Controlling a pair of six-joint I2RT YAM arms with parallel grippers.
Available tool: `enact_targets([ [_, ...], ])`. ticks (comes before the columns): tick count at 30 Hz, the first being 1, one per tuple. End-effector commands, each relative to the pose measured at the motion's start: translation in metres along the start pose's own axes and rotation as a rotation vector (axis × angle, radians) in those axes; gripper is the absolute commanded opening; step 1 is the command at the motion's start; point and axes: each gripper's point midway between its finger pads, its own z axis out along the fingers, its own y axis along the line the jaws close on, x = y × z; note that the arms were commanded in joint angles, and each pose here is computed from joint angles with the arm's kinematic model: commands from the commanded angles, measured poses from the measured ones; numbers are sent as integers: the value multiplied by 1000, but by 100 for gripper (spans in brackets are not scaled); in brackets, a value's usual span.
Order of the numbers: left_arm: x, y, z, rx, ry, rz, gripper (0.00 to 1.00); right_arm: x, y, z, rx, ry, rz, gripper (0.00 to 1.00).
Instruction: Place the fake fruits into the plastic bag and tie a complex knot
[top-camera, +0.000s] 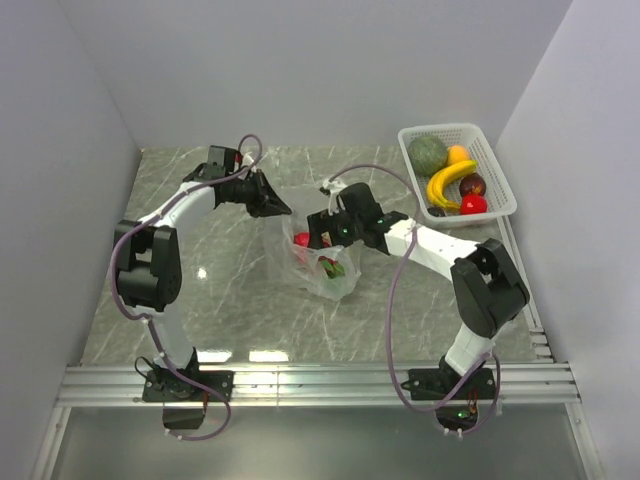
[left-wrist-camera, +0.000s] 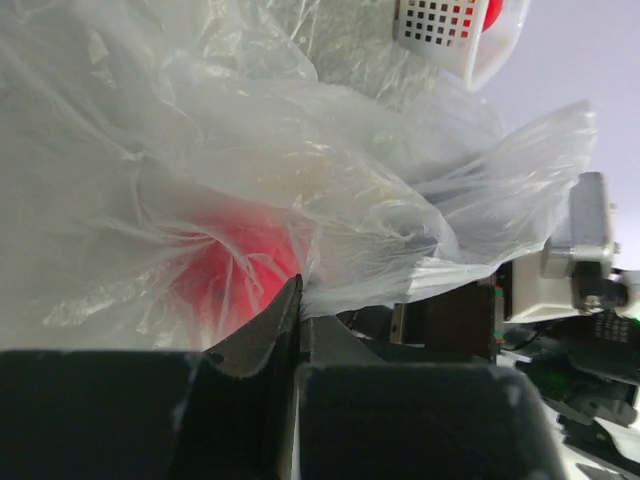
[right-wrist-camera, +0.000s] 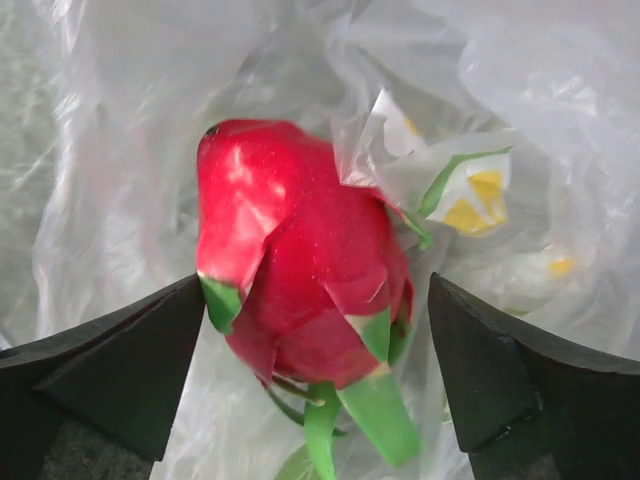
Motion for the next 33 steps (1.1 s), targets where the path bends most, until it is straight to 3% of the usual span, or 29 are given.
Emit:
enact_targets([
  [1,-12,-20,-11,7,-30,124,7,-22,-4,-8,68,-32,-98,99],
  [8,-23,-26,-25,-32,-77,214,12,-15,33,-70,-83,-17,-280,100],
  [15,-14,-17,-15,-5,-2,189,15,-42,69,-141,-218,-75,-412,100],
  [19,-14,-19,-16,0,-8,209,18,-75,34,-179,-205,-165,-266,100],
  [20,-13,-19,-15,-5,-7,213,18,-88,-7,-194,-124,-211,-178,100],
  [22,-12,-17,-16,-27,-11,217,20,-106,-39,-217,-45,-256,-90,100],
  [23,-12,-17,-15,-40,-17,227,20,-114,-80,-233,72,-298,-6,100],
  [27,-10,-19,-12,-47,-20,231,19,-127,-172,-272,412,-430,242,100],
  [30,-9,-20,-10,-63,-19,237,19,-132,-218,-280,589,-445,320,100],
  [33,-10,-19,-9,-66,-22,241,18,-134,-251,-266,649,-368,345,95],
])
